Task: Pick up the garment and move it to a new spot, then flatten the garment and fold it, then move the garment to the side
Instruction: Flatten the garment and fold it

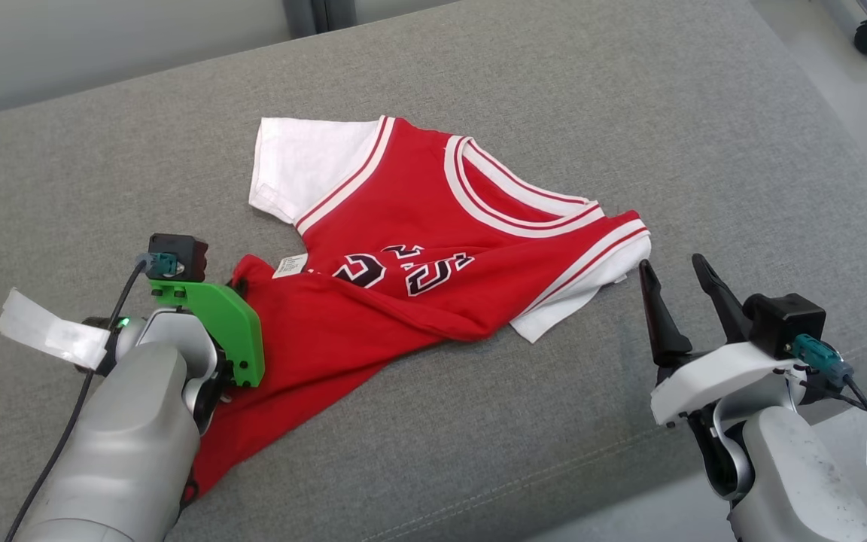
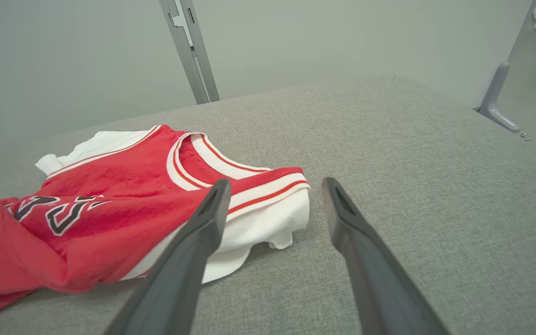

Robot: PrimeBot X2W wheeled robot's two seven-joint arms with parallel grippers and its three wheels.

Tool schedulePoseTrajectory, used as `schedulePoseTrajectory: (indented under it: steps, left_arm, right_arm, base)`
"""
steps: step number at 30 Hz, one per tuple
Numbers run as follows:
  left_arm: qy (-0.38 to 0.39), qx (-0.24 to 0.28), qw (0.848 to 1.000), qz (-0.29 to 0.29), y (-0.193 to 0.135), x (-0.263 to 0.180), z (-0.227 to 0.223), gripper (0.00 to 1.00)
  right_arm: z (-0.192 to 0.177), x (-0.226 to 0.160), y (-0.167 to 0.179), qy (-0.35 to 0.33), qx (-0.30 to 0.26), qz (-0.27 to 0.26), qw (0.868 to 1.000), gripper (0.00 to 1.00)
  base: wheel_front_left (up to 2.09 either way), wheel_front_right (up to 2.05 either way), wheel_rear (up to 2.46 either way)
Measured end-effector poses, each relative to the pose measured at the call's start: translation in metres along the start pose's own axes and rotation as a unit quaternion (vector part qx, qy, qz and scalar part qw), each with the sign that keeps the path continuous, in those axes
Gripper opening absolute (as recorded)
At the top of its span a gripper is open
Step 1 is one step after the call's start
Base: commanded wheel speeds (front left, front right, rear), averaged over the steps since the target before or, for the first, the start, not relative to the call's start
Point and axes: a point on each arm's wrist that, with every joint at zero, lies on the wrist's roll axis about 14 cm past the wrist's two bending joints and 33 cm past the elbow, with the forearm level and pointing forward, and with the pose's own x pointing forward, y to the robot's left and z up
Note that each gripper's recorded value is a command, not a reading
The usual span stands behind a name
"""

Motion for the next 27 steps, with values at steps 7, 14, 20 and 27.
schedulePoseTrajectory:
  steps: [7, 14, 20, 27]
  left_arm:
    - [-0.070, 0.013, 0.997, 0.008, 0.007, -0.009, 0.031, 0.00]
    - [-0.158, 0.041, 0.987, 0.007, 0.009, -0.031, 0.080, 0.00]
    - [-0.253, 0.078, 0.964, 0.005, 0.013, -0.071, 0.136, 0.00]
    - [-0.315, 0.115, 0.942, 0.000, 0.009, -0.117, 0.174, 0.00]
  right_arm:
    - [-0.002, 0.004, 0.009, 0.001, 0.003, 0.012, 1.000, 1.00]
    - [-0.003, 0.005, 0.022, 0.003, 0.007, 0.031, 1.000, 1.00]
    - [-0.001, 0.007, 0.041, -0.001, 0.012, 0.056, 0.998, 1.00]
    - [0.002, 0.007, 0.061, -0.005, 0.020, 0.080, 0.997, 1.00]
  base:
    - [0.00, 0.00, 0.00]
    - [0.00, 0.00, 0.00]
    - [0.00, 0.00, 0.00]
    - [0.00, 0.00, 0.00]
